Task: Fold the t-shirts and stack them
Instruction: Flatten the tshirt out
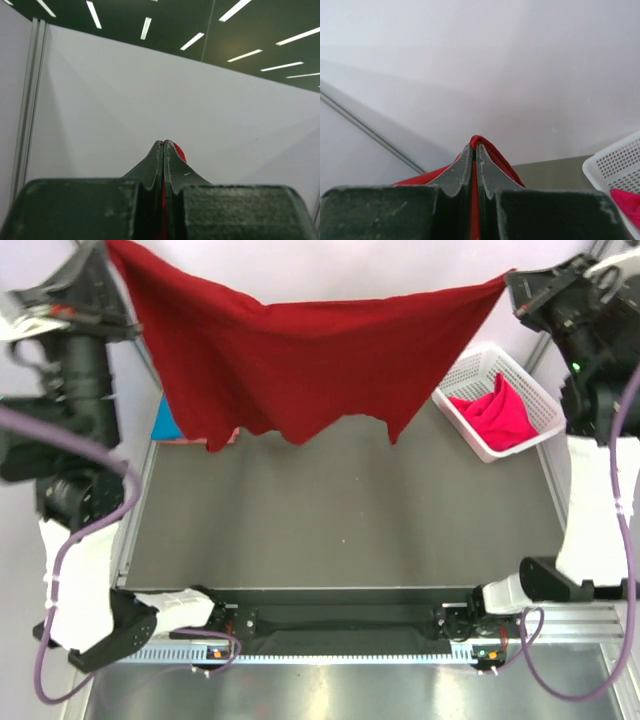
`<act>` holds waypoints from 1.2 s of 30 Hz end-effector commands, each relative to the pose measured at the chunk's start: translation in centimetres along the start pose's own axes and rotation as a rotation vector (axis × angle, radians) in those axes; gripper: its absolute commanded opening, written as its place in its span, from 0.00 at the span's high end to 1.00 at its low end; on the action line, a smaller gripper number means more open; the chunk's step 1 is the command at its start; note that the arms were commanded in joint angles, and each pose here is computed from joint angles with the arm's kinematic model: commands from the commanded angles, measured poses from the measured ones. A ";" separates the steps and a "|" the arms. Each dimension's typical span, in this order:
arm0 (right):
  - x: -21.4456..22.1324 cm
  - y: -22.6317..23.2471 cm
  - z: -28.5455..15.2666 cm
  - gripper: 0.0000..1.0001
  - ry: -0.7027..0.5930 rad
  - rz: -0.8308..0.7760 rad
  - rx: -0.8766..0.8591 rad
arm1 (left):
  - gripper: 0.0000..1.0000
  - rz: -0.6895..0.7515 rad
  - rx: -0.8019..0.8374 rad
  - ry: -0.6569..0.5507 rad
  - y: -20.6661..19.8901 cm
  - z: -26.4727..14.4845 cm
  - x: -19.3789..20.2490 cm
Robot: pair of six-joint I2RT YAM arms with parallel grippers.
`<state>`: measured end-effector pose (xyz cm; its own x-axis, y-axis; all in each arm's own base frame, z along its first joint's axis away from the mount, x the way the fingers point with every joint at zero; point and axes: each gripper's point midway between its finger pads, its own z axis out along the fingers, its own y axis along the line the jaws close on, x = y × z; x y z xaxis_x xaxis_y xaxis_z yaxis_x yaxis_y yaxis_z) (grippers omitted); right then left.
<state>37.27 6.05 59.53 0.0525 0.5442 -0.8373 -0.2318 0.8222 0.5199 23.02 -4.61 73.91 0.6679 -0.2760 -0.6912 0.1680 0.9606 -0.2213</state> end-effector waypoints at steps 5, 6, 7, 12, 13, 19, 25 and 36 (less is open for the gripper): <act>-8.3 6.3 -11.0 1.00 -0.269 -0.096 -0.142 | 1.00 -0.151 0.154 -0.277 -0.1 -5.6 -13.3; -8.5 6.9 -11.9 1.00 -0.278 -0.097 -0.156 | 1.00 -0.155 0.168 -0.295 0.0 -6.2 -14.2; -9.1 7.6 -13.6 1.00 -0.301 -0.098 -0.175 | 1.00 -0.155 0.202 -0.314 -0.3 -6.9 -15.2; -9.8 9.1 -18.7 1.00 -0.350 -0.092 -0.220 | 1.00 -0.226 0.289 -0.411 0.1 -11.5 -20.5; -10.1 9.4 -20.2 1.00 -0.371 -0.093 -0.229 | 1.00 -0.226 0.293 -0.406 0.1 -11.7 -20.4; -6.6 6.9 -17.8 1.00 -0.288 -0.071 -0.181 | 1.00 -0.218 0.262 -0.302 -0.5 -9.6 -15.0; 1.1 0.9 -9.4 1.00 -0.115 -0.048 -0.064 | 1.00 -0.076 0.127 0.021 -1.3 -3.8 2.7; 24.2 -14.8 5.7 1.00 0.266 -0.024 0.116 | 1.00 0.073 -0.132 0.670 8.9 -8.0 41.8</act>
<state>44.20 7.10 31.80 -0.2956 0.4831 -0.8241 -0.0285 0.8578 0.5131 44.60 -10.99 38.16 0.0329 -0.0903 -0.9954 0.0819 0.9928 -0.0873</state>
